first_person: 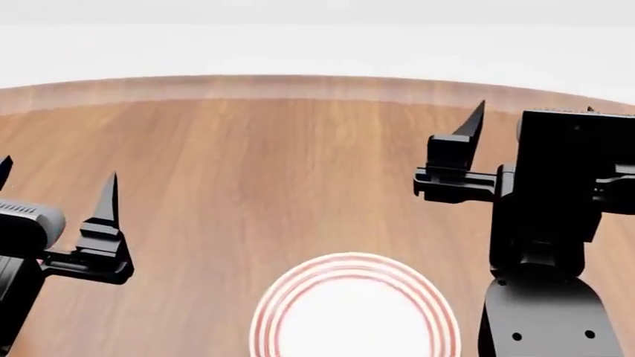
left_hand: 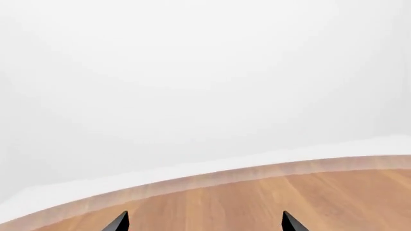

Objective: Pick up the red mug and put it on the plate

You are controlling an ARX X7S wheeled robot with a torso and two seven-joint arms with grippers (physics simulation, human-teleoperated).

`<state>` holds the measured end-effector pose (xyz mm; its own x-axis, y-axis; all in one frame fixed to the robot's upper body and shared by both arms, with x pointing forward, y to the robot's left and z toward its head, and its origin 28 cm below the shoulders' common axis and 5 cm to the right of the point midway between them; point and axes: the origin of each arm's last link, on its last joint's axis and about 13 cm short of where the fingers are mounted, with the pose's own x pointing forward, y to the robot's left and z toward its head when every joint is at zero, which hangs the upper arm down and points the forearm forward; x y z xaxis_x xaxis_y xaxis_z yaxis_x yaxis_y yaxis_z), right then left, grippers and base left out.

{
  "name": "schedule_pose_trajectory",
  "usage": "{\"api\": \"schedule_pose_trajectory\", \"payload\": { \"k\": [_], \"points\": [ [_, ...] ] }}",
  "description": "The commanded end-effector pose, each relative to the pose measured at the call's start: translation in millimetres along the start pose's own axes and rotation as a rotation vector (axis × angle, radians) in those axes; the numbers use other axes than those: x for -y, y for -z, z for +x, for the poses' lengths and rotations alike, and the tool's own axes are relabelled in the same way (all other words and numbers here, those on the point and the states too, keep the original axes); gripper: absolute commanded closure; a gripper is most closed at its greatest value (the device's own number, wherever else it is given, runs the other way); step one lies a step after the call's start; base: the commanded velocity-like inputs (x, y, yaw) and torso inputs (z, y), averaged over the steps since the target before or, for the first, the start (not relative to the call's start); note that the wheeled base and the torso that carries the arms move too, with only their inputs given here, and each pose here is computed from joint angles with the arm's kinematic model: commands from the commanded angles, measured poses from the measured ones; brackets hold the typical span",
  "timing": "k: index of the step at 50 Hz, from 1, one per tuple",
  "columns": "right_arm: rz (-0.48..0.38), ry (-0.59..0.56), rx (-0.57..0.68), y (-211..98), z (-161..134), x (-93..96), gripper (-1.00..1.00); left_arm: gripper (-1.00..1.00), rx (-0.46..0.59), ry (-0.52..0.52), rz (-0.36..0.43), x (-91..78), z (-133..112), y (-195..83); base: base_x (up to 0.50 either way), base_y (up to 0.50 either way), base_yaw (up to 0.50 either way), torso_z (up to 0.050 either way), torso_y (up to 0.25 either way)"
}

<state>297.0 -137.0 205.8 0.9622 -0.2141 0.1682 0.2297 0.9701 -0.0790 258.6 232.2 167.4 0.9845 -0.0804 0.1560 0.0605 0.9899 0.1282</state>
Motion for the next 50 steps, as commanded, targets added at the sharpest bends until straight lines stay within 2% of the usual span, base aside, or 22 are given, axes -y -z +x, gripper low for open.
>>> {"api": "schedule_pose_trajectory", "payload": {
  "k": [1, 5, 10, 14, 15, 16, 17, 18, 20, 21, 26, 27, 28, 33, 34, 35, 38, 42, 50],
  "points": [
    [0.002, -0.006, -0.003, 1, 0, -0.4, -1.0, -1.0, -0.001, 0.001, -0.001, 0.0, 0, 1, 0.5, 0.0, 0.0, 0.0, 0.0],
    [0.003, -0.013, 0.014, 1, 0, -0.9, -1.0, -1.0, -0.003, 0.0, -0.002, -0.2, 1, 2, 0.5, 0.0, 0.0, 0.0, 0.003],
    [0.003, -0.015, -0.006, 3, 0, -1.5, -1.0, -1.0, -0.009, -0.005, -0.003, -0.5, 0, 3, 0.04, 0.0, 0.0, 0.0, 0.0],
    [0.006, -0.018, -0.009, 3, 0, -1.7, -1.0, -1.0, -0.031, -0.055, -0.017, -1.7, 1, 5, 0.0, 0.0, 0.0, 0.0, 0.0],
    [0.01, -0.019, -0.013, 4, 0, -1.8, -1.0, -1.0, -0.064, -0.138, -0.029, -4.1, 2, 6, 0.0, 0.0, 0.0, 0.0, 0.0],
    [0.008, -0.018, -0.014, 4, 0, -1.8, -1.0, -1.0, -0.071, -0.16, -0.039, -5.0, 2, 6, 0.0, 0.0, 0.0, 0.0, 0.0],
    [0.008, -0.019, -0.015, 5, 0, -1.9, -1.0, -1.0, -0.1, -0.253, -0.062, -7.6, 3, 6, 0.0, 0.0, 0.0, 0.0, 0.0],
    [0.007, -0.017, -0.015, 5, 0, -1.9, -1.0, -1.0, -0.106, -0.291, -0.07, -8.4, 4, 6, 0.0, 0.0, 0.0, 0.0, 0.0],
    [0.009, -0.016, -0.019, 5, 1, -1.8, -1.0, -1.0, -0.144, -0.481, -0.075, -11.8, 6, 7, 0.0, 0.0, 0.0, 0.0, 0.0],
    [0.011, -0.018, -0.021, 5, 1, -1.8, -1.0, -1.0, -0.139, -0.536, -0.074, -12.8, 6, 6, 0.0, 0.0, 0.0, 0.0, 0.0],
    [0.013, -0.019, -0.022, 5, 1, -1.9, -1.0, -1.0, -0.165, -0.609, -0.091, -11.8, 0, 10, 0.0, 0.0, 0.0, 0.0, 0.0],
    [0.014, -0.02, -0.023, 6, 1, -1.9, -1.0, -1.0, -0.193, -0.662, -0.106, -12.8, -1, 12, 0.0, 0.0, 0.0, 0.0, 0.0],
    [0.014, -0.021, -0.023, 6, 1, -1.8, -1.0, -1.0, -0.186, -0.651, -0.104, -13.1, -2, 14, 0.0, 0.0, 0.0, 0.0, 0.0],
    [0.015, -0.021, -0.024, 5, 1, -2.1, -1.0, -1.0, -0.213, -0.778, -0.098, -12.3, -3, 17, 0.0, 0.0, 0.0, 0.0, 0.0],
    [0.015, -0.023, -0.023, 5, 0, -2.3, -1.0, -1.0, -0.235, -0.857, -0.105, -13.3, -2, 18, 0.0, 0.0, 0.0, 0.0, 0.0],
    [0.016, -0.022, -0.023, 5, 0, -2.3, -1.0, -1.0, -0.255, -0.893, -0.113, -14.0, -1, 19, 0.0, 0.0, 0.0, 0.0, 0.0],
    [0.018, -0.022, -0.03, 8, 0, -3.3, -1.0, -1.0, -0.284, -0.914, -0.108, -13.1, 2, 25, 0.0, 0.0, 0.0, 0.0, 0.0],
    [0.019, -0.025, -0.029, 8, 0, -3.9, -1.0, -1.0, -0.326, -0.883, -0.16, -12.2, 3, 32, 0.0, 0.0, 0.0, 0.0, 0.0],
    [0.021, -0.032, -0.034, 10, 1, -5.4, -1.0, -1.0, -0.405, -0.844, -0.189, -11.4, 6, 60, 0.0, 0.0, 0.0, 0.0, 0.0]
  ]
}}
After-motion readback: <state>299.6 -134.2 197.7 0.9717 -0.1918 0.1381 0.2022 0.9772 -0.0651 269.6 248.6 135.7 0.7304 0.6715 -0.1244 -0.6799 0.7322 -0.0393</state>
